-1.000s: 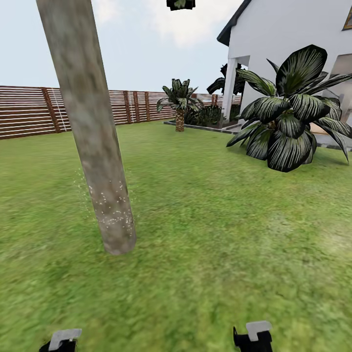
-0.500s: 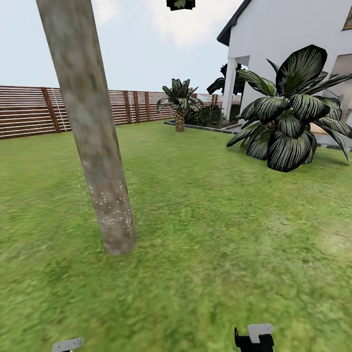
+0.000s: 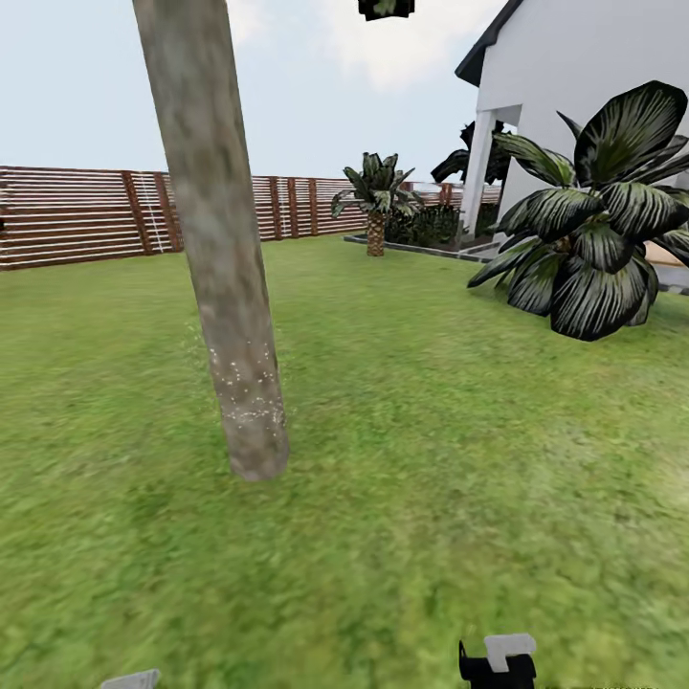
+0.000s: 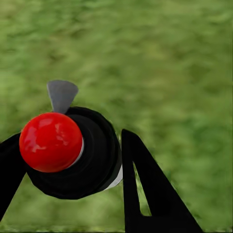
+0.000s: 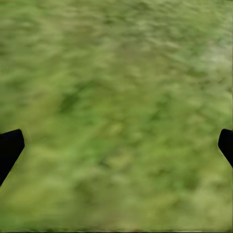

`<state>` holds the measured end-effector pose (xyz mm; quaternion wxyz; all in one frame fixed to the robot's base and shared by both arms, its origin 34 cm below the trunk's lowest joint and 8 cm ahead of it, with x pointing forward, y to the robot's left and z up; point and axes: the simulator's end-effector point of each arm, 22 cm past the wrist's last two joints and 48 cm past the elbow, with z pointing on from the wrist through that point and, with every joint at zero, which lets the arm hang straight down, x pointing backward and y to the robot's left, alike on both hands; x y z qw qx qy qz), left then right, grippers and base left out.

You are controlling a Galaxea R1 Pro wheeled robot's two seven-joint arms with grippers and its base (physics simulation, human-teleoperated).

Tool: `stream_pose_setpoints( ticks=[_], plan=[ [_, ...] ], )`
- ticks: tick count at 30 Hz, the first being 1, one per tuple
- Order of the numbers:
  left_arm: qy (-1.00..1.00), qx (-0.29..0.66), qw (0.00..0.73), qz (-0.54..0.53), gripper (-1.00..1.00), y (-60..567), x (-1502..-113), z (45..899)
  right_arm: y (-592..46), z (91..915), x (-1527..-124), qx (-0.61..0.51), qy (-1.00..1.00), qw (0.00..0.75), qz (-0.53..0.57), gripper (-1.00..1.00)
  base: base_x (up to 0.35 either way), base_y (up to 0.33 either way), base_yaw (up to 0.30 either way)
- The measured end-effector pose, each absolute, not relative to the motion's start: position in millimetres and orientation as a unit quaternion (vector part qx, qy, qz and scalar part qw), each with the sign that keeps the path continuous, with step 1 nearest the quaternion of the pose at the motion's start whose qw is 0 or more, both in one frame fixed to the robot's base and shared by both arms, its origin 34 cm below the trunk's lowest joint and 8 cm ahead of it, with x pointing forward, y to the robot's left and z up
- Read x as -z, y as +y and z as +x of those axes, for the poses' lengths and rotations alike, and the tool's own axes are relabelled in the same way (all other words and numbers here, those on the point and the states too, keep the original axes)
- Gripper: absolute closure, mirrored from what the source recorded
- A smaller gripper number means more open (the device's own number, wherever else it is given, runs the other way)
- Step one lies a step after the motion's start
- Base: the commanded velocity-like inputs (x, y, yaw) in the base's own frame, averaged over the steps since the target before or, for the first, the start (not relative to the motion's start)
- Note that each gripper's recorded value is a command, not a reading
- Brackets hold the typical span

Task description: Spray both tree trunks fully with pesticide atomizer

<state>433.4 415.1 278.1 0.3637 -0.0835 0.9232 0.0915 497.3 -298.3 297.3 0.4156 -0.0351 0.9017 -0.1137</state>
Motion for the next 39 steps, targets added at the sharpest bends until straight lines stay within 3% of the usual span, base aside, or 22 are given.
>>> stream_pose_setpoints(
  ticks=[13,39],
  plan=[
    [0.923,-0.086,0.365,-0.086,1.0,406.6,-278.0,435.2,-292.7,499.0,-299.2,0.11,0.901,0.418,-0.035,-1.0,-0.337,-0.047,0.278],
    [0.92,-0.088,0.366,-0.114,1.0,413.0,-278.4,433.2,-291.0,499.3,-299.5,0.109,0.901,0.419,-0.035,-1.0,-0.3,-0.173,0.285]
  ],
)
